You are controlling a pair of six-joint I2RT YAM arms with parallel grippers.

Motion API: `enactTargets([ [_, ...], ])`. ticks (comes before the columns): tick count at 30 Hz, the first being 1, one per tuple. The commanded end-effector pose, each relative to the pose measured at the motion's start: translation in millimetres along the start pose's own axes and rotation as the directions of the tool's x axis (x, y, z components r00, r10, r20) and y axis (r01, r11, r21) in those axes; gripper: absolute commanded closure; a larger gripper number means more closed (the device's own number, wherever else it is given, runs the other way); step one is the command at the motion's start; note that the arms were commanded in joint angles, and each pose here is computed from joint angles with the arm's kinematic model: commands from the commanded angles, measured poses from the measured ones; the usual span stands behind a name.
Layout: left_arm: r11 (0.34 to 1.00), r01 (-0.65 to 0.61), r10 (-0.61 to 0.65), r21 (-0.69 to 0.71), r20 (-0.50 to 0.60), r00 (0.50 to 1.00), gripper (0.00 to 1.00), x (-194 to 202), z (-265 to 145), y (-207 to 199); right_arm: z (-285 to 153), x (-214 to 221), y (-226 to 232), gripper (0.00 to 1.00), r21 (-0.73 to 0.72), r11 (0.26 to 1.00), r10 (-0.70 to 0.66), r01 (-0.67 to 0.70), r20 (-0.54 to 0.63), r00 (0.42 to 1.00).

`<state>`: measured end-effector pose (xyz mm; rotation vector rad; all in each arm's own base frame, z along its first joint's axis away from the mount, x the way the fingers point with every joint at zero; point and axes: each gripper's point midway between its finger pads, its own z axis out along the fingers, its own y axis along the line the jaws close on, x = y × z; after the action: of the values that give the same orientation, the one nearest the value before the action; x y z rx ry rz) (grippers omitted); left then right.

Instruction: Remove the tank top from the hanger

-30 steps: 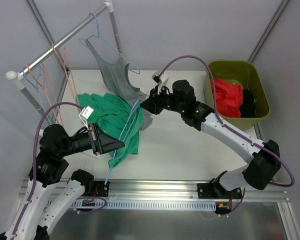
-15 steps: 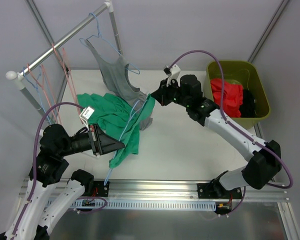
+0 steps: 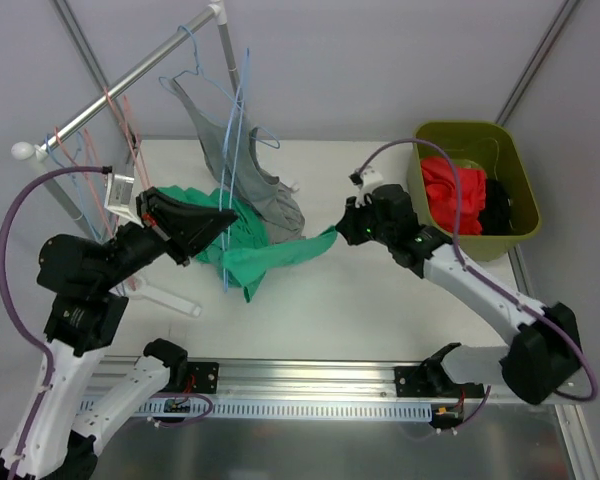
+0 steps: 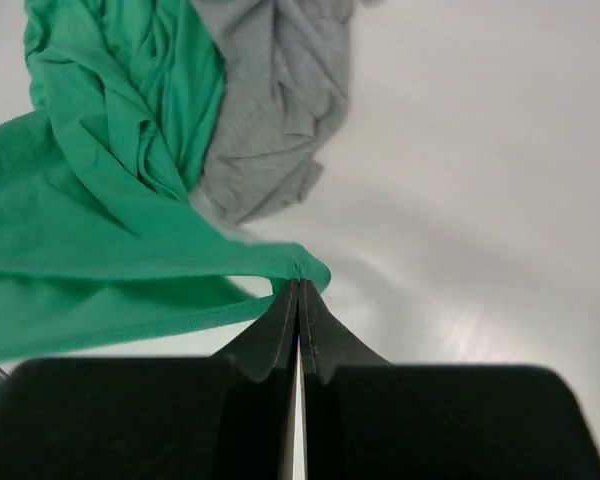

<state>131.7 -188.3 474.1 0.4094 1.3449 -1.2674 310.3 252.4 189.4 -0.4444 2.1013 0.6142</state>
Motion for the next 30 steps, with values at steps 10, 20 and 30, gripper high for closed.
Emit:
enactTargets([
  [10,0.753,-0.605,0.653,-0.257,0.403,0.642,1.0,-109.9,88.7,65.2,-182.1,-9.2,-84.2,1.0,0.393,0.915,-0.001,-0.091,0.226,0.974],
  [20,0.875,-0.391,0.483,-0.284,0.524,0.702,1.0,-109.9,37.8,49.7,-154.4,11.1,-59.4,0.02,0.238,0.968,0.057,-0.083,0.114,0.992],
  [30,0.885,0.339,-0.089,-0.318,0.601,0.794,1.0,-27.1,-0.7,131.0,-127.2,16.4,-48.4,0.01,0.143,0.983,0.099,-0.112,0.094,0.991],
])
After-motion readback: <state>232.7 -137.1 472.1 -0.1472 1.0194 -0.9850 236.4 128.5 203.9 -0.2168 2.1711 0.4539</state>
